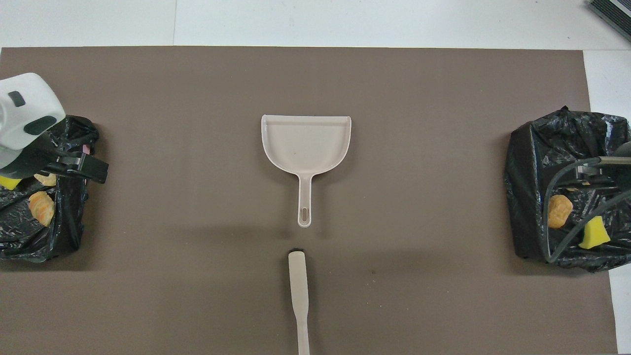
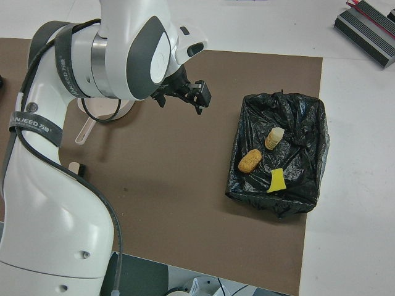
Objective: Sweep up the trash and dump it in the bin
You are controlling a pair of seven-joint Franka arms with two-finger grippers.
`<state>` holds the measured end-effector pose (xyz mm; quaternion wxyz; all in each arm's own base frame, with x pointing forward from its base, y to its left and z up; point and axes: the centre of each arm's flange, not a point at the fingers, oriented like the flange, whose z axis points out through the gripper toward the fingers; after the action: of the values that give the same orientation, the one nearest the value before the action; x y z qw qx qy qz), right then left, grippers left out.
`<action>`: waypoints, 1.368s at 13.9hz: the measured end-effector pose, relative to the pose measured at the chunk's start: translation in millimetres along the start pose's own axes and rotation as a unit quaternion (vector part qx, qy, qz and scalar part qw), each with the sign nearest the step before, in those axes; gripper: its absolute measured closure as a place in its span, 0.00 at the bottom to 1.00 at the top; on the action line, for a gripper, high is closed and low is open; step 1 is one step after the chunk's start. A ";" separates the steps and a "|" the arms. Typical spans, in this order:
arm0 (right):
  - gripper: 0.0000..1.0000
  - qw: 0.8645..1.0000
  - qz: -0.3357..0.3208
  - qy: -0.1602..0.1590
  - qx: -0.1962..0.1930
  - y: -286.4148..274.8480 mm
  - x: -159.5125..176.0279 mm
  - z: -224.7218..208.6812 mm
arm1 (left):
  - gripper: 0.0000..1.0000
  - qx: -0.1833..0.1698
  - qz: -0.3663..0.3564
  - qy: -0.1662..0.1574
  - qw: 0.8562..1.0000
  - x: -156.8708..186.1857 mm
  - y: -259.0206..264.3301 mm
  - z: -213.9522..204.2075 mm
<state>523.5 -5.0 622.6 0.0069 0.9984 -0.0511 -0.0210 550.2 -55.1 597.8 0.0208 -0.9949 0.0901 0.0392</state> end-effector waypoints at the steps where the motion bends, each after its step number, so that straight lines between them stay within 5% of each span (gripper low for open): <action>1: 0.00 1.000 0.000 0.000 0.000 0.0 0.0 0.0 | 0.00 -0.001 -0.005 0.001 1.000 -4.2 -7.2 -6.8; 6: 0.00 1.000 0.000 0.000 0.000 0.0 0.0 0.0 | 0.00 -0.041 -0.042 0.021 0.998 -27.6 -31.3 -34.9; 19: 0.00 1.000 0.000 0.000 0.000 0.0 0.0 0.0 | 0.00 -0.033 -0.056 0.044 0.997 -48.4 -16.7 -82.5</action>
<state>523.5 -5.0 622.6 0.0069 0.9984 -0.0511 -0.0211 511.9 -34.0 684.5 -0.0138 -0.9993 0.0336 -0.0024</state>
